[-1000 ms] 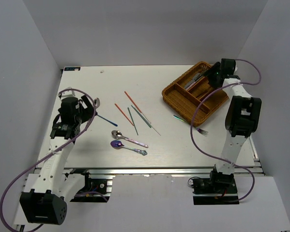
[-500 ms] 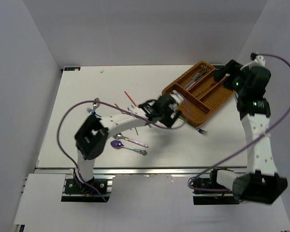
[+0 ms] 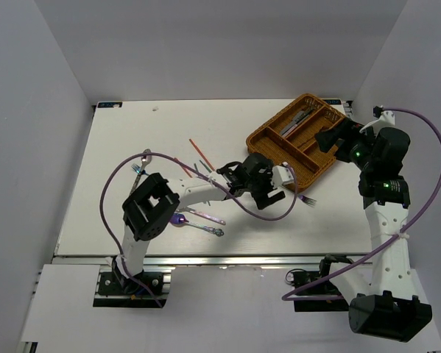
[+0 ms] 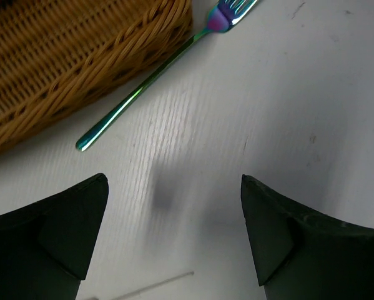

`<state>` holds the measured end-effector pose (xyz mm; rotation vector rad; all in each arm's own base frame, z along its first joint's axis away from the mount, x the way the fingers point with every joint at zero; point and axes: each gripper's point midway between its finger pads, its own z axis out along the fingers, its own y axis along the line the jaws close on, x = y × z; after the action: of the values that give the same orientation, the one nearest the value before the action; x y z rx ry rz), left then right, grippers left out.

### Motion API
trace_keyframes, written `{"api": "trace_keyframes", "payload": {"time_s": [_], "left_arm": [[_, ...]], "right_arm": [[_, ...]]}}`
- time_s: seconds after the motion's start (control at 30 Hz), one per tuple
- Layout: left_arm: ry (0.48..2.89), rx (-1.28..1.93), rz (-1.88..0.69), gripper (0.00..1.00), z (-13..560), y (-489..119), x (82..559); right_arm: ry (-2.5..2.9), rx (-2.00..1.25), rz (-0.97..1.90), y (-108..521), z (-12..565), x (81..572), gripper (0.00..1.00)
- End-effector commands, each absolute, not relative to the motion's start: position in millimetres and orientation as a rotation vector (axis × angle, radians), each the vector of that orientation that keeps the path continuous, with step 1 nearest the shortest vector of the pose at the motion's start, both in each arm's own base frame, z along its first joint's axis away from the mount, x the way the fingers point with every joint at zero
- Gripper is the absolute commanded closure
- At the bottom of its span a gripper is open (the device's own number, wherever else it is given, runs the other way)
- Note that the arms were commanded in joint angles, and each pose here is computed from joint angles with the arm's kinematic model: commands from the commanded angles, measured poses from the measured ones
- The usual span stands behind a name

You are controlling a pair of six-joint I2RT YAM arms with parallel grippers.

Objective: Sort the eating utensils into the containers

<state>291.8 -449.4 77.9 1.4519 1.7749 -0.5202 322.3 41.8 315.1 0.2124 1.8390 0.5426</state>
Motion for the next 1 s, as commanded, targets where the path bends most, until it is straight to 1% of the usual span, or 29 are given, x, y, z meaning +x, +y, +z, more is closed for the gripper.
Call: {"api": "trace_keyframes", "payload": {"time_s": [0.0, 0.03, 0.07, 0.1, 0.17, 0.3, 0.43, 0.73, 0.87, 0.97], "left_arm": [[1.608, 1.577, -0.619, 0.05, 92.6, -477.7, 287.8], [1.603, 1.607, -0.619, 0.06, 89.0, -480.5, 288.4], [1.638, 1.658, -0.612, 0.07, 72.9, -477.6, 285.8], [1.602, 1.671, -0.602, 0.08, 80.7, -483.0, 291.9], [1.604, 1.709, -0.621, 0.08, 75.0, -482.4, 291.2], [1.562, 1.724, -0.658, 0.08, 82.8, -480.7, 301.0], [1.532, 1.755, -0.665, 0.08, 73.8, -475.5, 302.3], [1.465, 1.675, -0.652, 0.08, 59.2, -488.0, 323.4], [1.498, 1.696, -0.665, 0.08, 37.8, -489.0, 321.6], [1.505, 1.71, -0.695, 0.08, 35.5, -495.8, 322.8]], "right_arm": [[1.791, 0.168, 0.573, 45.8, 327.6, 320.5, 0.13], [1.773, 0.159, 0.579, 46.5, 332.0, 319.2, 0.13], [1.764, 0.156, 0.579, 45.6, 334.7, 318.8, 0.13], [1.753, 0.148, 0.581, 45.9, 339.0, 318.3, 0.13], [1.751, 0.141, 0.579, 45.1, 342.9, 315.5, 0.13], [1.747, 0.11, 0.595, 48.2, 349.9, 311.7, 0.14], [1.736, 0.076, 0.636, 55.1, 354.6, 308.3, 0.14], [1.674, 0.023, 0.715, 69.6, 368.7, 293.1, 0.14], [1.669, -0.008, 0.745, 78.3, 367.5, 288.7, 0.14], [1.672, -0.02, 0.744, 83.3, 366.6, 286.7, 0.14]]}}
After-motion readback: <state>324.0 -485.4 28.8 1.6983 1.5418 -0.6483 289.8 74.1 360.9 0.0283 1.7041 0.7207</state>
